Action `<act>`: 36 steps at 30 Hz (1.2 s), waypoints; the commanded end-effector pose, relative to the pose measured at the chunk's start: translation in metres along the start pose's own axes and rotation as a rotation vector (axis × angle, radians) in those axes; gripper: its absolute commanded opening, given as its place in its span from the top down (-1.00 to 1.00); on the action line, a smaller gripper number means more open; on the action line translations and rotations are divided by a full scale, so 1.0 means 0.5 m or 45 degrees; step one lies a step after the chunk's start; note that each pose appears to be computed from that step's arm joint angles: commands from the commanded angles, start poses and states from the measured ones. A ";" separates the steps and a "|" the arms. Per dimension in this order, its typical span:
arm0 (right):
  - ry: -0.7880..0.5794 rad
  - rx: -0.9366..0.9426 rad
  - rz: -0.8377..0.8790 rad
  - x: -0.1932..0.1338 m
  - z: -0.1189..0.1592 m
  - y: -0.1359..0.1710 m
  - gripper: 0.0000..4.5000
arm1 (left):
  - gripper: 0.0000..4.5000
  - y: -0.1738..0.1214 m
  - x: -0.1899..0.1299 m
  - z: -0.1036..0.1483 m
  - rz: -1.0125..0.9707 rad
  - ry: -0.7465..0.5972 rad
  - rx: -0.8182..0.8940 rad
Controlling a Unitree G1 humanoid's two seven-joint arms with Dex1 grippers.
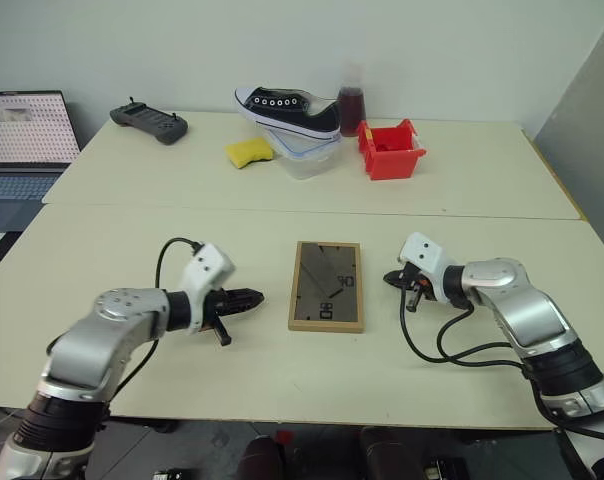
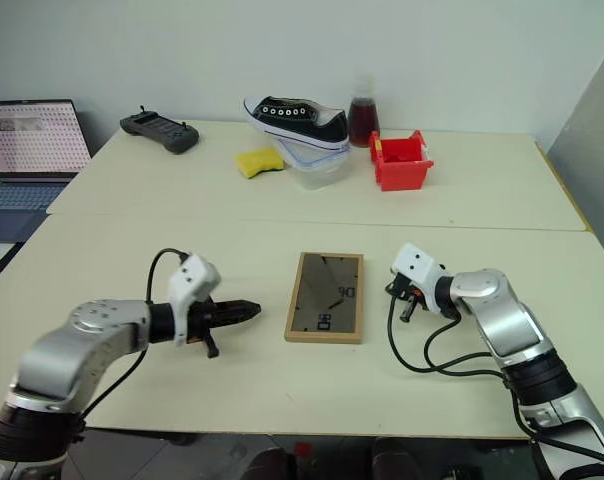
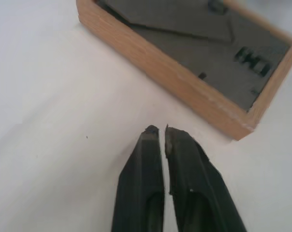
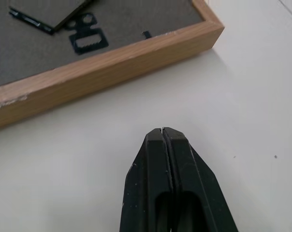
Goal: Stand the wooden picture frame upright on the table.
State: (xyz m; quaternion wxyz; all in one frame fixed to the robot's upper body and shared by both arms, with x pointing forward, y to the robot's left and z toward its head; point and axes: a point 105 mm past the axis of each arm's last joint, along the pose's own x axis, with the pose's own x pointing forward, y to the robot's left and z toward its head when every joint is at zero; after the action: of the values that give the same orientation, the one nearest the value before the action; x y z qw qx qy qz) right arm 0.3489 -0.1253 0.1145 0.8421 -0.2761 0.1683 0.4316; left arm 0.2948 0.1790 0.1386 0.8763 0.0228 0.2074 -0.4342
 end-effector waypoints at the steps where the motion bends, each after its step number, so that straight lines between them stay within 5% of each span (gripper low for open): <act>1: -0.042 -0.054 -0.011 0.007 0.020 -0.004 1.00 | 0.41 -0.012 -0.021 0.024 -0.127 -0.079 -0.309; 9: -0.080 -0.057 0.014 0.026 0.032 0.012 1.00 | -0.28 -0.018 -0.005 -0.023 -0.263 0.091 -0.815; 17: -0.117 -0.027 0.040 0.051 0.044 0.042 1.00 | -0.96 -0.002 0.037 -0.058 -0.251 0.125 -0.920; 28: -0.191 -0.003 0.070 0.089 0.094 0.076 1.00 | -0.99 -0.065 0.147 -0.043 -0.453 0.121 -0.908; 34: -0.169 0.043 0.026 0.077 0.075 0.065 1.00 | -0.99 -0.081 0.132 -0.023 -0.525 0.086 -0.913; 36: -0.163 0.059 0.013 0.074 0.069 0.063 1.00 | -0.83 -0.072 0.125 -0.026 -0.494 0.083 -0.915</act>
State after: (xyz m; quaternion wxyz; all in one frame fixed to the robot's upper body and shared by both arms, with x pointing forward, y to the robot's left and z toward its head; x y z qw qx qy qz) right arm 0.3454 -0.0608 0.1013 0.8455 -0.2297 0.1441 0.4600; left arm 0.2994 0.1099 0.1023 0.7238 -0.3132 0.3799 -0.4835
